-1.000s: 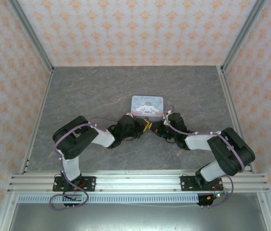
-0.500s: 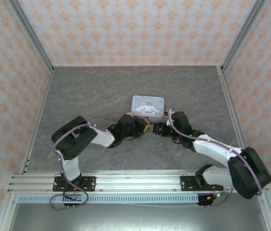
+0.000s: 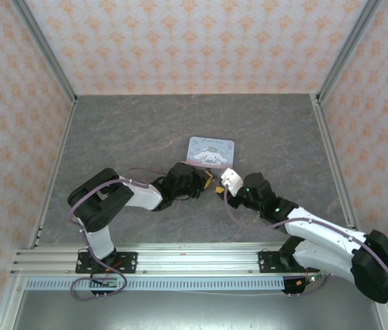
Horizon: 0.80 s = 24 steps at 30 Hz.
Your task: Unlock the padlock with the key
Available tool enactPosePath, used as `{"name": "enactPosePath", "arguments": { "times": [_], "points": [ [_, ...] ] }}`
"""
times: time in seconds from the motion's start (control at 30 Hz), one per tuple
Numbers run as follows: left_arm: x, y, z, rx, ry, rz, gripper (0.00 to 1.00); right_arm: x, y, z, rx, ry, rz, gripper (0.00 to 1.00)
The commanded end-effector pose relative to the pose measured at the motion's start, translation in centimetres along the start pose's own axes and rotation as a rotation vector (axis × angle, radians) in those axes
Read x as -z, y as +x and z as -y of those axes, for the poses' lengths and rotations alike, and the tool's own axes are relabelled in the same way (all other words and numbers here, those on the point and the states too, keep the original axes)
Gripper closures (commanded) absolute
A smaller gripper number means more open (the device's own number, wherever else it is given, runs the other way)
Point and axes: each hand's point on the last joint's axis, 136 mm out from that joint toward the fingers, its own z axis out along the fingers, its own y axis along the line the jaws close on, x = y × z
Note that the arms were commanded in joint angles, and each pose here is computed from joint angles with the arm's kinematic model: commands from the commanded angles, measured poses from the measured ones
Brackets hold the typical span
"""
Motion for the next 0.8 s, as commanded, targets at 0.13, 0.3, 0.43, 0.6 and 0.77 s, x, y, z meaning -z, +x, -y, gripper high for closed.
{"name": "enactPosePath", "arguments": {
  "times": [0.13, 0.3, 0.43, 0.6, 0.77],
  "points": [
    [0.6, 0.2, 1.4, 0.013, 0.019, 0.003, 1.0, -1.5, 0.9, 1.7, 0.339, 0.207, -0.068, 0.57],
    [0.6, 0.3, 1.4, 0.014, 0.012, 0.002, 1.0, -2.8, 1.2, 2.2, 0.447, 0.264, -0.108, 0.57],
    [0.6, 0.3, 1.4, 0.016, 0.01, 0.0, 1.0, -3.8, 1.3, 1.8, 0.47, 0.255, -0.118, 0.57],
    [0.5, 0.3, 1.5, 0.015, 0.009, -0.002, 1.0, -4.8, 1.6, 1.7, 0.475, 0.256, -0.121, 0.57],
    [0.5, 0.4, 1.6, 0.014, 0.009, -0.007, 1.0, -5.6, 1.4, 1.2, 0.467, 0.232, -0.114, 0.58]
  ]
}}
